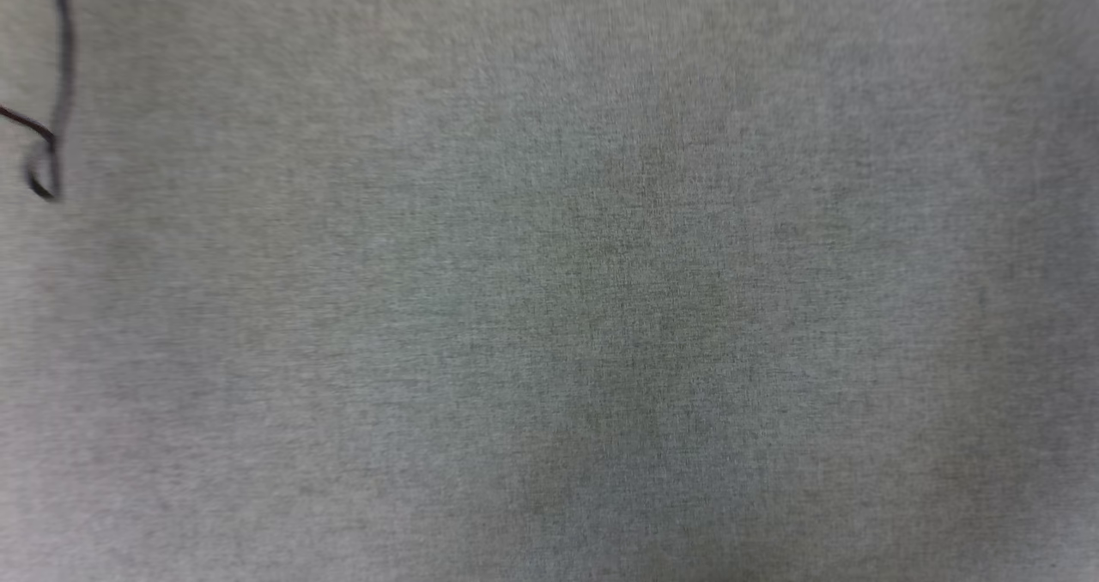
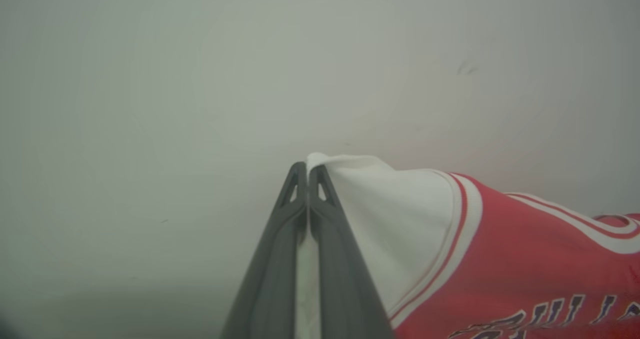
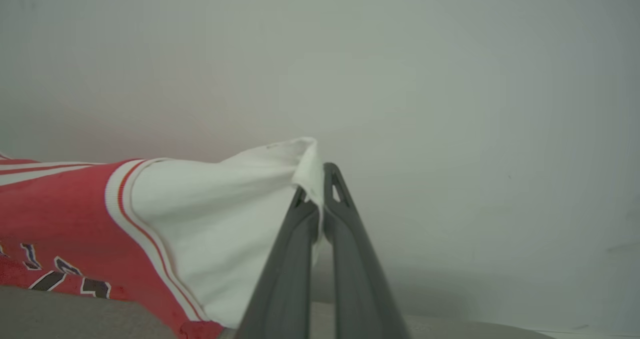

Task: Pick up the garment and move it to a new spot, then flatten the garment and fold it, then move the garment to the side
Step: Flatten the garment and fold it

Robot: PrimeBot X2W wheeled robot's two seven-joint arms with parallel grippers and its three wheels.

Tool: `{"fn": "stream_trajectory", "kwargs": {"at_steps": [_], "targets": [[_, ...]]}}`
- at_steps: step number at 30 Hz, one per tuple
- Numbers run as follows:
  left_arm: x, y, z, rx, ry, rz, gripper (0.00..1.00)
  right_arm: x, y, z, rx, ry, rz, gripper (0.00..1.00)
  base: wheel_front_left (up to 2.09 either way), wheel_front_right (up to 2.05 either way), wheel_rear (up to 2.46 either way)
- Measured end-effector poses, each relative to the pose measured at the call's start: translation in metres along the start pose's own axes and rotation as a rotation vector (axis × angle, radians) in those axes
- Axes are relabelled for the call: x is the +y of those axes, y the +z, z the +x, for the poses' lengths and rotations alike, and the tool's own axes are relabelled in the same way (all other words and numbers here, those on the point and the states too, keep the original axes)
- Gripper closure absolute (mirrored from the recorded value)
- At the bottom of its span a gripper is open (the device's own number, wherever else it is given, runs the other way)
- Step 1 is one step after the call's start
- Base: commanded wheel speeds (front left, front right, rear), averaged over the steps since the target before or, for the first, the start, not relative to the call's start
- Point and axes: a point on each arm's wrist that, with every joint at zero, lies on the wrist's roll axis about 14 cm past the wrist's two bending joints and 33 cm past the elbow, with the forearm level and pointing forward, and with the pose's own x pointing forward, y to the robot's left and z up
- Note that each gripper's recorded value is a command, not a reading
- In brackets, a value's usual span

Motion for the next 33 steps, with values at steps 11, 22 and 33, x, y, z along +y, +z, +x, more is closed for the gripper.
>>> {"fn": "stream_trajectory", "kwargs": {"at_steps": [11,22,33], "targets": [[-0.002,-0.04,-0.107,0.182,0.021,-0.053,1.0,0.007,-0.053,-0.096,0.202,0.035,0.112,1.0,0.0,0.0,0.0],[0.016,-0.046,-0.252,0.278,0.121,-0.113,1.0,-0.003,-0.067,-0.232,0.263,-0.001,0.23,1.0,0.0,0.0,0.0],[0.017,-0.063,-0.37,0.393,0.223,-0.143,1.0,0.013,-0.104,-0.353,0.425,-0.031,0.32,1.0,0.0,0.0,0.0]]}}
